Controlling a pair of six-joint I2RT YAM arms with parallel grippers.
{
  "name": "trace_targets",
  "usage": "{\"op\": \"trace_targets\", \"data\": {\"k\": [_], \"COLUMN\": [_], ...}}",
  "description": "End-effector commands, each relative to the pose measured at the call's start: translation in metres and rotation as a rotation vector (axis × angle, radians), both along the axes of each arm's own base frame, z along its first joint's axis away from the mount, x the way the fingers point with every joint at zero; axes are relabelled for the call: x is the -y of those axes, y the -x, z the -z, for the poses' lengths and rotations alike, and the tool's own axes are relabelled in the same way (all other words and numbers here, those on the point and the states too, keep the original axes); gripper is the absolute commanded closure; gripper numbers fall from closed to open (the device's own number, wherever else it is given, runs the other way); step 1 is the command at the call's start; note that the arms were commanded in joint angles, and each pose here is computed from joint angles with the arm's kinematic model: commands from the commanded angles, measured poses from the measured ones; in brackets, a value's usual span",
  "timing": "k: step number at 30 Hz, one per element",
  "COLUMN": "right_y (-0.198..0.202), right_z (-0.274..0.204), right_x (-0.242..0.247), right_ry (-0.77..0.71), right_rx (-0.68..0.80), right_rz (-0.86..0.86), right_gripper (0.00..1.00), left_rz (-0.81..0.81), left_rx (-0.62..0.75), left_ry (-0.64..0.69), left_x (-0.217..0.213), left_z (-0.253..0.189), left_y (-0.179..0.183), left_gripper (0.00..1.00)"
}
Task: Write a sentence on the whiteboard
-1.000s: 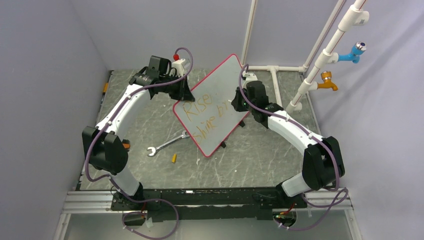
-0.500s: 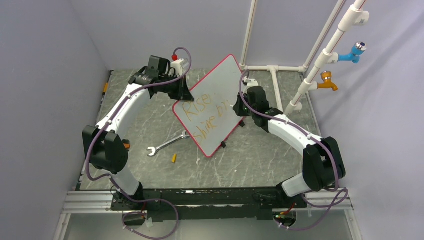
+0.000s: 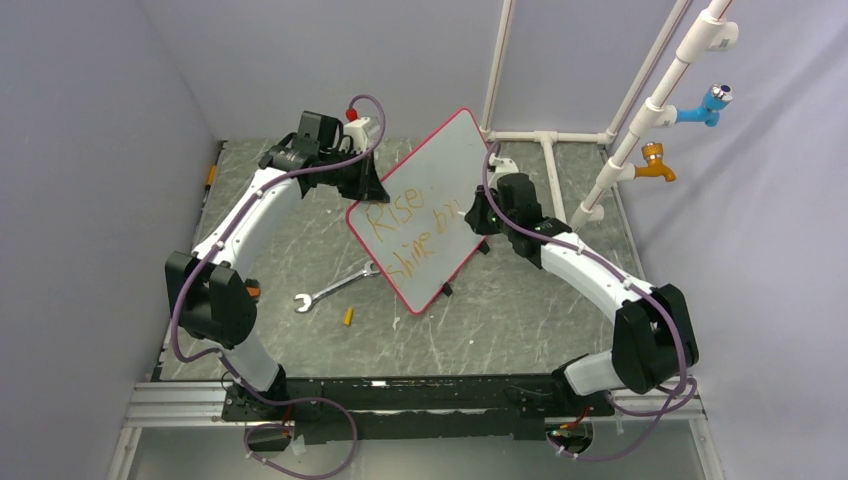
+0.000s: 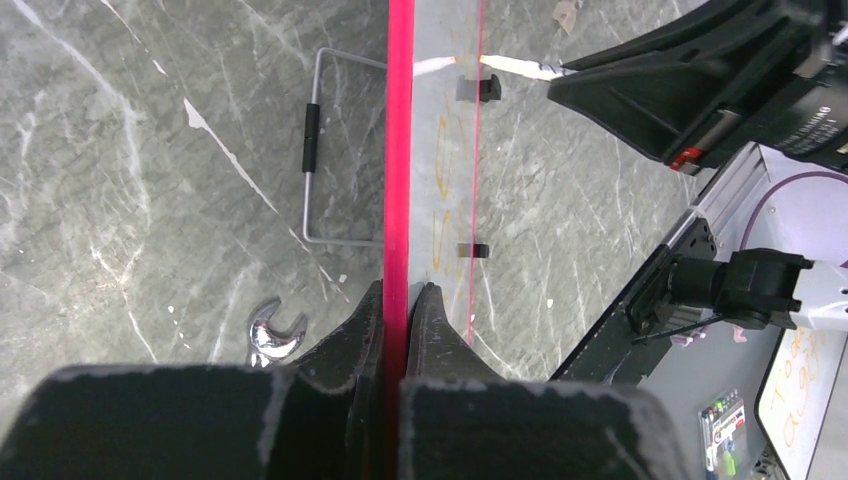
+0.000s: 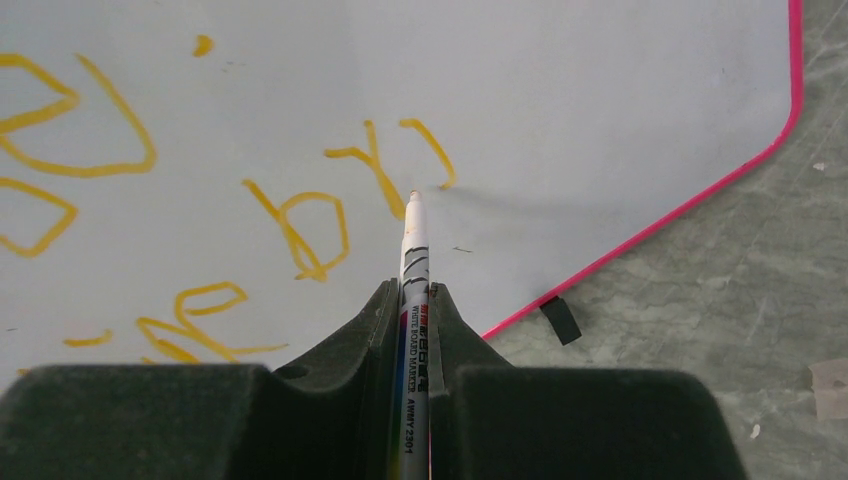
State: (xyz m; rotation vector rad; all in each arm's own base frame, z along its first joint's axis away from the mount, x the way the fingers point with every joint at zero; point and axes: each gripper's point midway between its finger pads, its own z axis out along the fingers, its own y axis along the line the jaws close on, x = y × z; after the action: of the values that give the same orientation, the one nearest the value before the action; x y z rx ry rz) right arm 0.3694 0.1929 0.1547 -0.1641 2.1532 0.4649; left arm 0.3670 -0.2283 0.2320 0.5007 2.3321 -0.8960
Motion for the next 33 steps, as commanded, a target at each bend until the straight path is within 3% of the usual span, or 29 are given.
{"op": "trace_targets", "data": {"k": [1, 12, 33], "right_y": [-0.007, -0.032, -0.038], "right_z": [-0.057, -0.083, -0.033], "right_x": [-0.012, -0.027, -0.030], "right_ry": [-0.088, -0.128, -0.091], "right_rx": [0.113, 0.162, 0.074], "right_rz": [-0.019, -0.025, -0.028], "right_gripper": [1.00, 1.00, 1.00], "left_rz": [-0.160, -0.182, -0.206], "left_rx": [-0.055, -0.056, -0.044], "left_ry": [-0.555, -0.605, -0.637], "left_x": [-0.095, -0.104, -0.112], "left_z": [0.081, 0.085, 0.082], "left_y": [-0.004, -0.007, -0.008], "left_gripper": [1.00, 1.00, 1.00]}}
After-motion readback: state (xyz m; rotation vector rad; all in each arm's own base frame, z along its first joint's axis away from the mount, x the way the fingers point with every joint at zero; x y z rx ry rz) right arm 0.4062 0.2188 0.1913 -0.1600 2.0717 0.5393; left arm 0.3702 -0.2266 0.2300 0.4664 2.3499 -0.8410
